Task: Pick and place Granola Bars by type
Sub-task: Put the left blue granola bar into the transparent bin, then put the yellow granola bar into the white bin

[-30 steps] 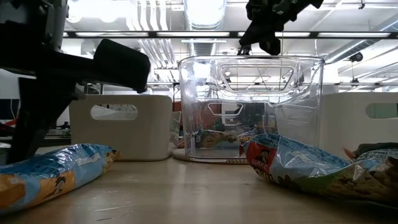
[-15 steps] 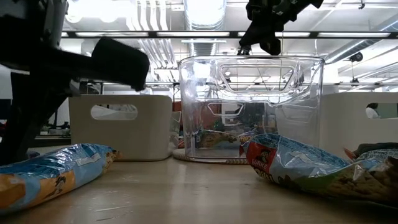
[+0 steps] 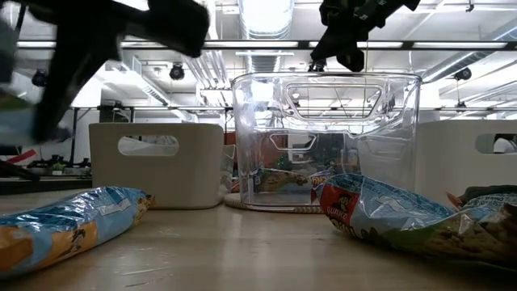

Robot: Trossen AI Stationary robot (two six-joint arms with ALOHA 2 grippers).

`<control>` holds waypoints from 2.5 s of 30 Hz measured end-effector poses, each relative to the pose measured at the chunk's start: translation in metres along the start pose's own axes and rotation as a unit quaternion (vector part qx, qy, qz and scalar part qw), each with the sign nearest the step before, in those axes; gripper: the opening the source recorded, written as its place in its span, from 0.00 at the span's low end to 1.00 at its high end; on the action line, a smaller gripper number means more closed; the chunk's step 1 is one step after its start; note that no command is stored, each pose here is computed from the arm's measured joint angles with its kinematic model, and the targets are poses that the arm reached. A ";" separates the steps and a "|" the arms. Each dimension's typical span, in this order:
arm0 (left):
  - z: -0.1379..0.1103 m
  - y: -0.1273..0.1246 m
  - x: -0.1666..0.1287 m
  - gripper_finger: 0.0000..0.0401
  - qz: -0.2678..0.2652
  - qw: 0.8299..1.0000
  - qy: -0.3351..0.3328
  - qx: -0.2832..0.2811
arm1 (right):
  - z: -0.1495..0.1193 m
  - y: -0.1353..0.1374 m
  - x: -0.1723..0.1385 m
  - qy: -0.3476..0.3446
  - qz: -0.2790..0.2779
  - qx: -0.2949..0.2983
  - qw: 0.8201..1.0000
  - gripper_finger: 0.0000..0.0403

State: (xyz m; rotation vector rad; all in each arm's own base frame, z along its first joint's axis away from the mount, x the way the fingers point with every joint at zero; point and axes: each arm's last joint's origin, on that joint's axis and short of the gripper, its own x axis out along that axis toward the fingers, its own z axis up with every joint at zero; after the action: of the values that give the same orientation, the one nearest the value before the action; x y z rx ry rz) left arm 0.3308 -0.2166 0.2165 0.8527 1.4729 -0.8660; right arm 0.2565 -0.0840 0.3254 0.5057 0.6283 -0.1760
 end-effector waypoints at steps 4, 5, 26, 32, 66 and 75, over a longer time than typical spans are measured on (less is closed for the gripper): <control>-0.008 0.011 -0.014 0.19 0.010 1.000 0.014 -0.022 | 0.000 0.001 -0.002 -0.002 0.003 -0.012 1.000 0.02; -0.011 0.014 -0.019 0.19 0.014 0.999 0.016 -0.029 | 0.000 0.001 -0.003 -0.003 0.003 -0.014 1.000 0.02; -0.099 0.137 -0.139 0.19 0.178 0.913 -0.202 -0.307 | -0.028 0.021 -0.099 -0.035 0.033 -0.087 0.995 0.02; -0.119 0.164 -0.146 0.19 0.160 0.852 -0.287 -0.408 | -0.033 0.024 -0.118 -0.070 0.027 -0.084 0.994 0.02; -0.108 0.177 -0.054 0.22 0.033 0.848 -0.264 -0.458 | -0.032 0.020 -0.117 -0.084 -0.036 -0.061 0.994 0.02; -0.109 0.177 -0.047 0.40 0.036 0.847 -0.254 -0.466 | -0.032 0.020 -0.117 -0.084 -0.035 -0.058 0.994 0.02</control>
State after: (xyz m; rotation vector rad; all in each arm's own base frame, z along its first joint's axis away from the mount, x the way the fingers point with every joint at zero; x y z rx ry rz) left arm 0.4413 -0.0402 0.2617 -0.0684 1.1579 -0.1938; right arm 0.1528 -0.0501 0.3816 0.3529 0.4880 -0.2445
